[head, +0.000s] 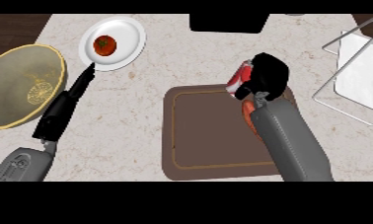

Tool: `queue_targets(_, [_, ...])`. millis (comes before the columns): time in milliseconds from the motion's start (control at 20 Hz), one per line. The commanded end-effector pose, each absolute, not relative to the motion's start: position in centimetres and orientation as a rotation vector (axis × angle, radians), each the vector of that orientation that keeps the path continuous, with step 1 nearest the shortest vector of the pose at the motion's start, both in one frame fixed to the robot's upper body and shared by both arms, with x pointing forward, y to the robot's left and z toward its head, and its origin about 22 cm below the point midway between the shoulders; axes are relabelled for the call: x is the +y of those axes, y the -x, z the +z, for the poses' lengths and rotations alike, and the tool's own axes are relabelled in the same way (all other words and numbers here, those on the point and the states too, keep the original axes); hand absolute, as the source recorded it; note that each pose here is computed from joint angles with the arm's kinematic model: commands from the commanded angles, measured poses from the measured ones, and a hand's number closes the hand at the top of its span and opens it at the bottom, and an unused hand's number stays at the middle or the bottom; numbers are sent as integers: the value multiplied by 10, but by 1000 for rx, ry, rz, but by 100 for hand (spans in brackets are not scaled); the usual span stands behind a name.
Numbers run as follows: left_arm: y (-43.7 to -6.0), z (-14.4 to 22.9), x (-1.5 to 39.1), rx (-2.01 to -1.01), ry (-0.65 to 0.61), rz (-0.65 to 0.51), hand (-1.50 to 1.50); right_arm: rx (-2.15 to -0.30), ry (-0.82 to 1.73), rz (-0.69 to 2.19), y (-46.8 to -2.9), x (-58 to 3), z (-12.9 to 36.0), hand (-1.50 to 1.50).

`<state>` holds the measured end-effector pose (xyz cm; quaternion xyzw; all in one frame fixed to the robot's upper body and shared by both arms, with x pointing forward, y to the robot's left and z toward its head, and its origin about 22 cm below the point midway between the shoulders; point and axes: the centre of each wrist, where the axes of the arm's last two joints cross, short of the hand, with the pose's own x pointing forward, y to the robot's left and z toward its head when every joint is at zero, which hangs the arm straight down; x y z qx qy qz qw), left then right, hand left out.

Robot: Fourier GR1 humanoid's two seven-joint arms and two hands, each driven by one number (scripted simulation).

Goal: Pick the can from the tray and place it in the tiered shelf

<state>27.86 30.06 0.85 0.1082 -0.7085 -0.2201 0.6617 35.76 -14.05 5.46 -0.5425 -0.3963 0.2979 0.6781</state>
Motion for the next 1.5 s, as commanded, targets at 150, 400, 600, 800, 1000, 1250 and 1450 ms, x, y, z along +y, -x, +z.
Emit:
queue_targets(150, [-268,-2,303,-1593,-257,-495,0,-1154,1368,481,-405,-146,130,150])
queue_targets(400, [-269,10,314,-1572,-263,-477,0,-1307,1526,335,-405,-130,187,150])
queue_targets(600, [-269,10,298,-1589,-256,-470,0,-1305,1654,296,-399,-118,238,150])
queue_targets(800, [-275,10,311,-1555,-291,-463,0,-1254,1631,287,-395,-130,305,150])
queue_targets(1000, [-269,7,304,-1561,-280,-447,0,-1195,1635,210,-386,-160,332,150])
queue_targets(1250, [-275,14,313,-1572,-264,-465,0,-1002,1725,306,-400,-182,350,150])
queue_targets(1450, [-277,20,311,-1573,-277,-477,0,-917,1693,342,-400,-207,361,150])
